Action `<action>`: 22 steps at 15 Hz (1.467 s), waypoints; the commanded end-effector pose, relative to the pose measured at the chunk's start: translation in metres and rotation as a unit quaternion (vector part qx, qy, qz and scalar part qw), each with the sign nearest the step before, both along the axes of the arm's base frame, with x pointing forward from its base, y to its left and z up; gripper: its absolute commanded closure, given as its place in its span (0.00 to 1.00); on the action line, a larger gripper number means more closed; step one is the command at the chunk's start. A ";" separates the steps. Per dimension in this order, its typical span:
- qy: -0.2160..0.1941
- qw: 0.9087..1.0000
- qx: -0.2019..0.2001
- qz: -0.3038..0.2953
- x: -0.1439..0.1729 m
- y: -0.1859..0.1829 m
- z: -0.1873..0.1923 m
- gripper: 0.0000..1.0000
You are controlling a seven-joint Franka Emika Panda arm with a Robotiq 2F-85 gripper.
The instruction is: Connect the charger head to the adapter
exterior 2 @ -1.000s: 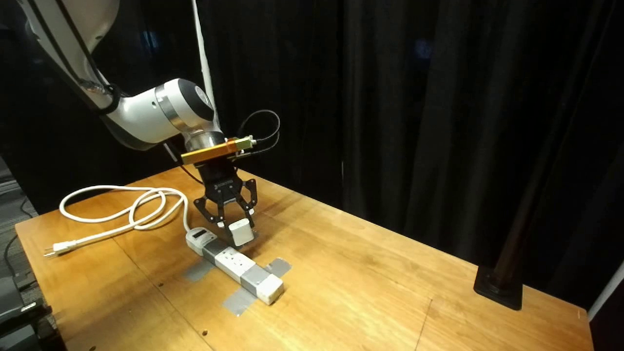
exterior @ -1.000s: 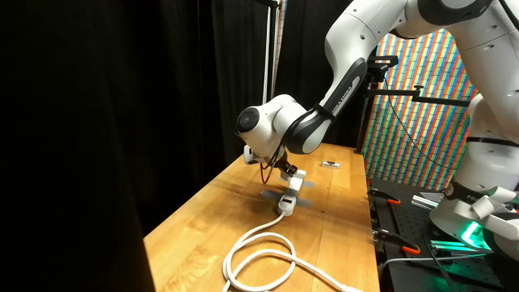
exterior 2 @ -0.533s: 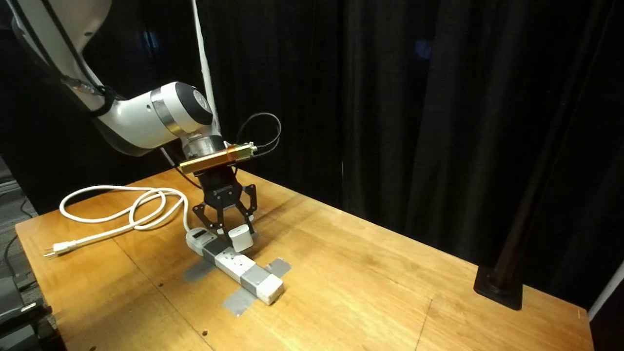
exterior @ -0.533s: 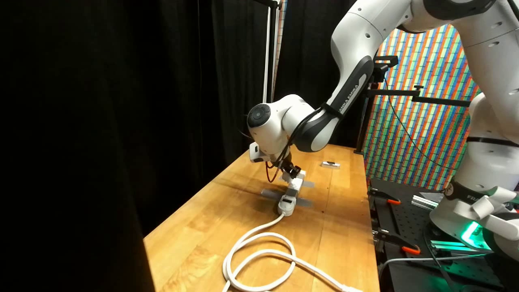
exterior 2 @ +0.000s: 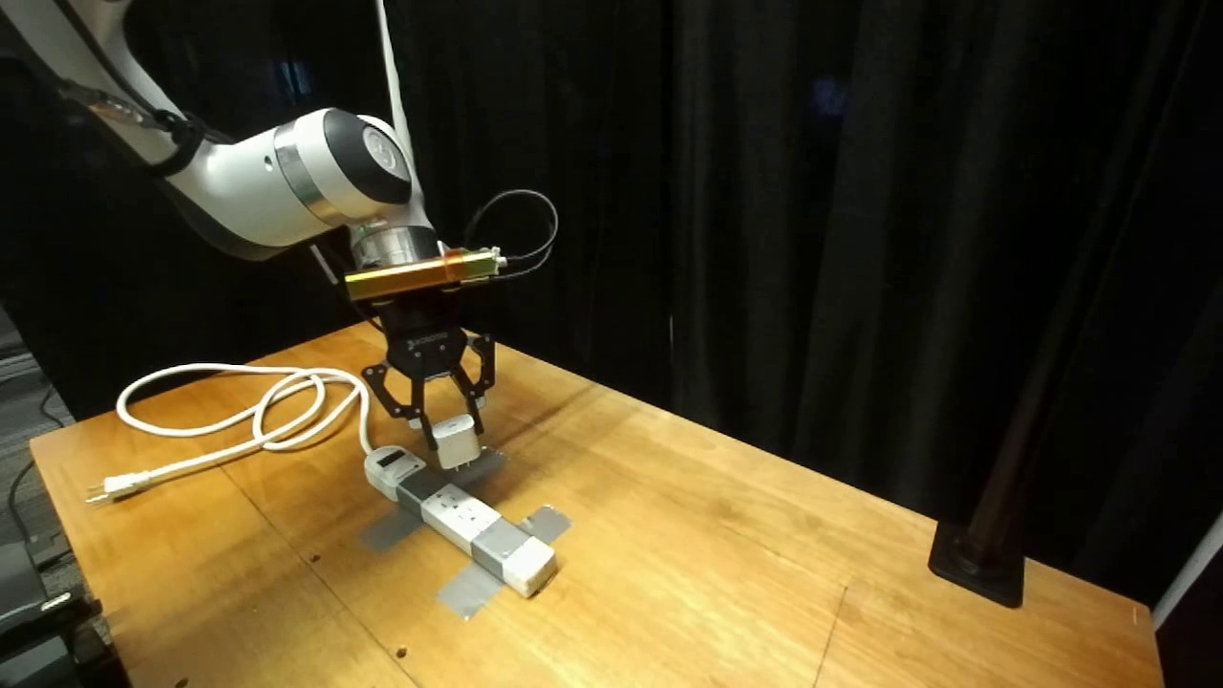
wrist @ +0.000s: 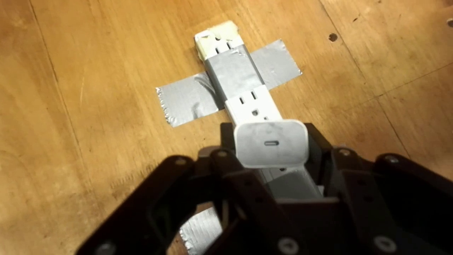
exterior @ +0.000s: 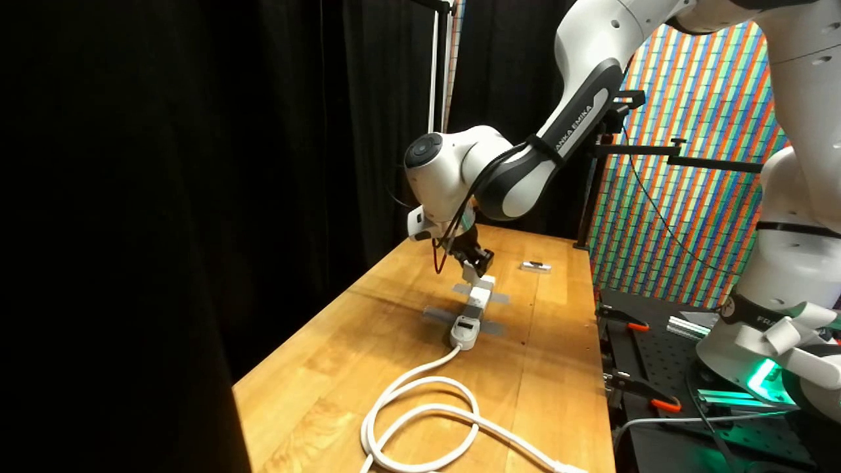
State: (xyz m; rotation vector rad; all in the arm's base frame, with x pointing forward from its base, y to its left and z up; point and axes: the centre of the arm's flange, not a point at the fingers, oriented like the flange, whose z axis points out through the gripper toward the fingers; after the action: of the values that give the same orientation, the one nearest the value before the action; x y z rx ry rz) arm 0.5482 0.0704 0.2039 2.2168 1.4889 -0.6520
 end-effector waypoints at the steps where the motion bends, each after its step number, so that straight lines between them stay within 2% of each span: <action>1: 0.036 0.998 0.022 0.039 -0.006 0.000 0.005 0.77; 8: 0.067 0.994 0.029 0.084 -0.008 0.001 -0.015 0.77; 15: 0.065 0.993 0.036 0.097 -0.010 0.002 -0.033 0.77; 22: 0.069 0.990 0.037 0.119 -0.015 0.001 -0.036 0.77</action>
State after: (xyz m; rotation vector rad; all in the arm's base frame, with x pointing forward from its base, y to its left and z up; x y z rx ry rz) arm 0.5394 0.0749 0.1710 2.0742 1.7938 -0.7246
